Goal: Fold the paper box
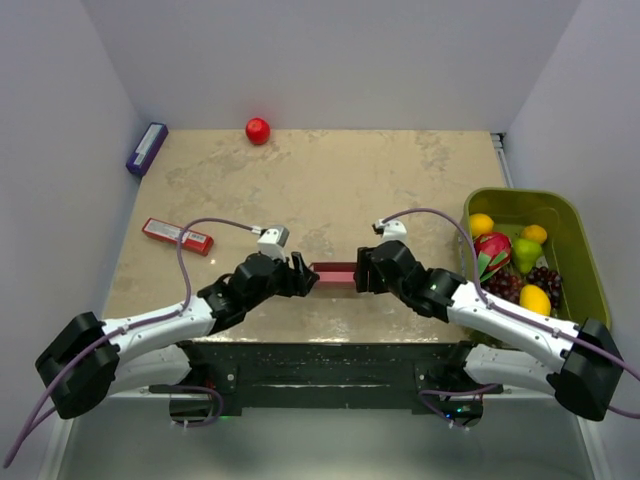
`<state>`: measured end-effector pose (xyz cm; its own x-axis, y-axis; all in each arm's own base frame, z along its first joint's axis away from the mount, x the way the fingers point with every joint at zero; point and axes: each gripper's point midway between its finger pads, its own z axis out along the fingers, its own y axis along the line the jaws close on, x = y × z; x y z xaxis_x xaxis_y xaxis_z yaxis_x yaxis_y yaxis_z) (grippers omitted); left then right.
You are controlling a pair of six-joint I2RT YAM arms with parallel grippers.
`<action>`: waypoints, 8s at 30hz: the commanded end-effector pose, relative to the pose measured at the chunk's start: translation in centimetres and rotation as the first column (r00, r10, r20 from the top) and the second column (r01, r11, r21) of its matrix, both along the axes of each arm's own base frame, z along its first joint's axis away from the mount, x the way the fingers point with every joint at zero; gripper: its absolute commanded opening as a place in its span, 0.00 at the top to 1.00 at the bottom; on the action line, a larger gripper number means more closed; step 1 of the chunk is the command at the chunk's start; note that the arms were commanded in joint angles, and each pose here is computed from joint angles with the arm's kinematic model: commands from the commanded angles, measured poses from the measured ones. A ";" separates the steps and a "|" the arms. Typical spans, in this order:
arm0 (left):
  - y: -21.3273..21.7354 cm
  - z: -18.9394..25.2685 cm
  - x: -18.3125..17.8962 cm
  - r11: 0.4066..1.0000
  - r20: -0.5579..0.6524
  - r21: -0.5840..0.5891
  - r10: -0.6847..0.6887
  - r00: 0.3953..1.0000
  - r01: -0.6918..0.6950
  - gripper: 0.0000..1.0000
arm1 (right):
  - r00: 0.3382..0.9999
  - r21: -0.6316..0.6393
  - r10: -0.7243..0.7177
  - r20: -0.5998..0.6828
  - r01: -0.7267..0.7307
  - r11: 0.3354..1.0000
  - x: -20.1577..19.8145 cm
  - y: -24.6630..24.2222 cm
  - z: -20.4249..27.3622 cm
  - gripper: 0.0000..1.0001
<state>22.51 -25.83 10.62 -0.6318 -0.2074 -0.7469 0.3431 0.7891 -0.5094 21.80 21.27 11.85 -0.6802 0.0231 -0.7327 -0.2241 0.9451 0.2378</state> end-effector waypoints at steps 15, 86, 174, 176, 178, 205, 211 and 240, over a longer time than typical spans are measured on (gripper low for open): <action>0.5 1.8 3.3 0.965 0.126 0.255 -0.091 0.988 0.056 0.32 | 0.995 -0.023 0.075 0.071 -0.073 0.997 4.4 -0.5 1.7 0.45; 0.3 2.0 13.1 0.921 -0.056 0.247 -0.298 0.953 0.303 0.33 | 0.937 0.308 0.264 -0.229 -0.187 0.933 14.5 3.2 -9.1 0.59; 1.6 18.7 -4.9 0.714 0.586 -0.256 -0.421 0.692 0.651 0.00 | 0.688 0.469 0.377 0.620 -0.710 0.525 -0.6 2.7 25.5 1.00; 1.3 18.7 -4.9 0.702 0.579 -0.275 -0.425 0.696 0.657 0.00 | 0.687 0.467 0.381 0.619 -0.712 0.525 -0.6 2.7 25.5 1.00; 1.2 19.1 -4.9 0.693 0.594 -0.278 -0.421 0.686 0.665 0.00 | 0.684 0.465 0.385 0.619 -0.715 0.522 -0.8 2.7 25.4 1.00; 0.1 17.4 -7.1 0.628 0.601 -0.192 -0.533 0.596 0.755 0.76 | 0.699 0.439 0.443 0.561 -0.705 0.556 -0.4 2.9 22.5 0.32; 0.2 16.7 -8.1 0.592 0.562 -0.143 -0.612 0.557 0.793 0.78 | 0.550 0.349 0.625 0.555 -0.835 0.425 -3.2 3.5 21.2 0.05; -0.3 15.6 -7.8 0.548 0.503 -0.118 -0.686 0.525 0.828 0.73 | 0.438 0.119 0.822 0.363 -0.897 0.426 -5.4 8.2 15.0 0.58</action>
<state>14.64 -25.97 24.81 -0.4193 -0.0411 -0.9069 0.9078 -0.0224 -0.4187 15.93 29.29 25.47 -0.3318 -0.2739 -0.9027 -0.9429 0.1275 0.3078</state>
